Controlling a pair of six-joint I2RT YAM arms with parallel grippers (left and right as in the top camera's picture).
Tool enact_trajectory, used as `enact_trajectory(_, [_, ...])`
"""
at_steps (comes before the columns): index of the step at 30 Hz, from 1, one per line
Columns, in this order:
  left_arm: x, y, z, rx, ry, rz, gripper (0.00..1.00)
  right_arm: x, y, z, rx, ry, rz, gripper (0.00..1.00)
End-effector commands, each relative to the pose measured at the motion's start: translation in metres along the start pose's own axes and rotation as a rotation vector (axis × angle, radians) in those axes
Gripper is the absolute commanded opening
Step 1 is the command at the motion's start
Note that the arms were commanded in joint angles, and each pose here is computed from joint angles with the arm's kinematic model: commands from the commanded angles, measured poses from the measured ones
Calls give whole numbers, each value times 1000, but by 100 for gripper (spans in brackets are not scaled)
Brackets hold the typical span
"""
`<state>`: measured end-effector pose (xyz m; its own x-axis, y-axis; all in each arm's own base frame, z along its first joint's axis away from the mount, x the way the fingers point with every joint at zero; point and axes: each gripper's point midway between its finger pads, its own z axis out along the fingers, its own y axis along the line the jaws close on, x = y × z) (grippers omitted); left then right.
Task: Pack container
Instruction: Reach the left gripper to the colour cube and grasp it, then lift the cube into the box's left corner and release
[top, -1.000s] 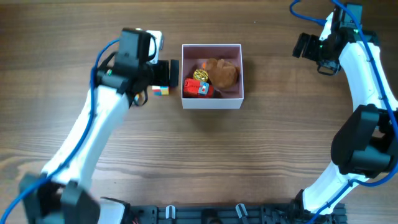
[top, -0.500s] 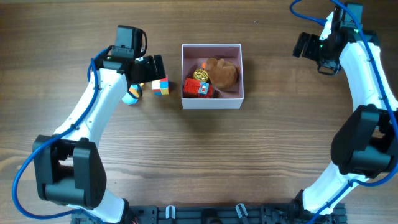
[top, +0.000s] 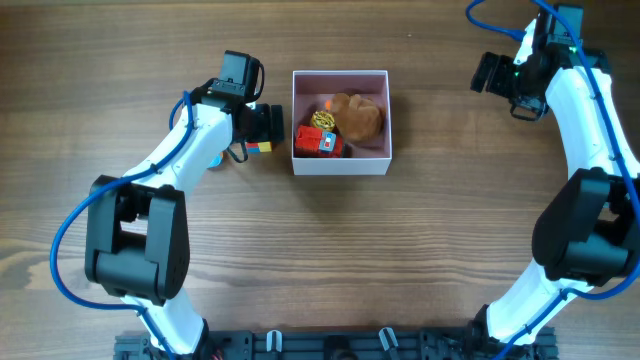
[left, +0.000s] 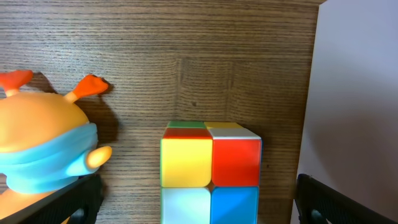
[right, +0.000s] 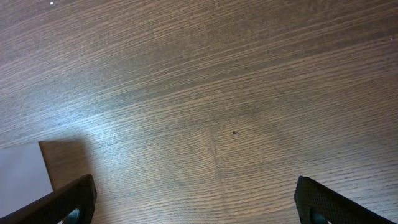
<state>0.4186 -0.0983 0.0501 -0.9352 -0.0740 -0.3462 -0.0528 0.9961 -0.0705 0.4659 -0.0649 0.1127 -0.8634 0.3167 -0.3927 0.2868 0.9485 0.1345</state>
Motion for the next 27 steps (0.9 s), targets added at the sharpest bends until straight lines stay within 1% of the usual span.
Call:
enact_trajectory(1, [-1,3,11,-30,11,28,100,1,3,3,-9,6,10,100])
enact_trajectory(5, [9,4,25,-42,52,32,100,1,3,3,-9,6,10,100])
enact_trajectory(10, [6,3,25,-38,41,32,100,1,3,3,-9,6,10,100])
enact_trajectory(11, [4,3,25,-36,33,32,95,1,3,3,-9,6,11,100])
enact_trajectory(13, [2,2,25,-33,25,31,91,1,3,3,-9,6,10,100])
enact_trajectory(16, [2,2,25,-34,25,31,77,1,3,3,-9,6,10,100])
enact_trajectory(17, [2,2,25,-34,25,31,69,1,3,3,-9,6,10,100])
enact_trajectory(18, [2,2,25,-33,25,31,65,1,3,3,-9,6,10,100])
enact_trajectory(19, [2,2,25,-33,25,31,64,1,3,3,-9,6,10,100])
enact_trajectory(21, [2,2,25,-33,24,31,55,1,3,3,-9,6,10,100])
enact_trajectory(23, [1,2,24,-33,22,31,54,1,3,3,-9,6,10,100])
enact_trajectory(24, [0,1,23,-31,19,30,49,1,3,3,-9,6,10,100])
enact_trajectory(27, [-10,-1,11,-20,-19,28,49,1,3,3,-9,6,10,100])
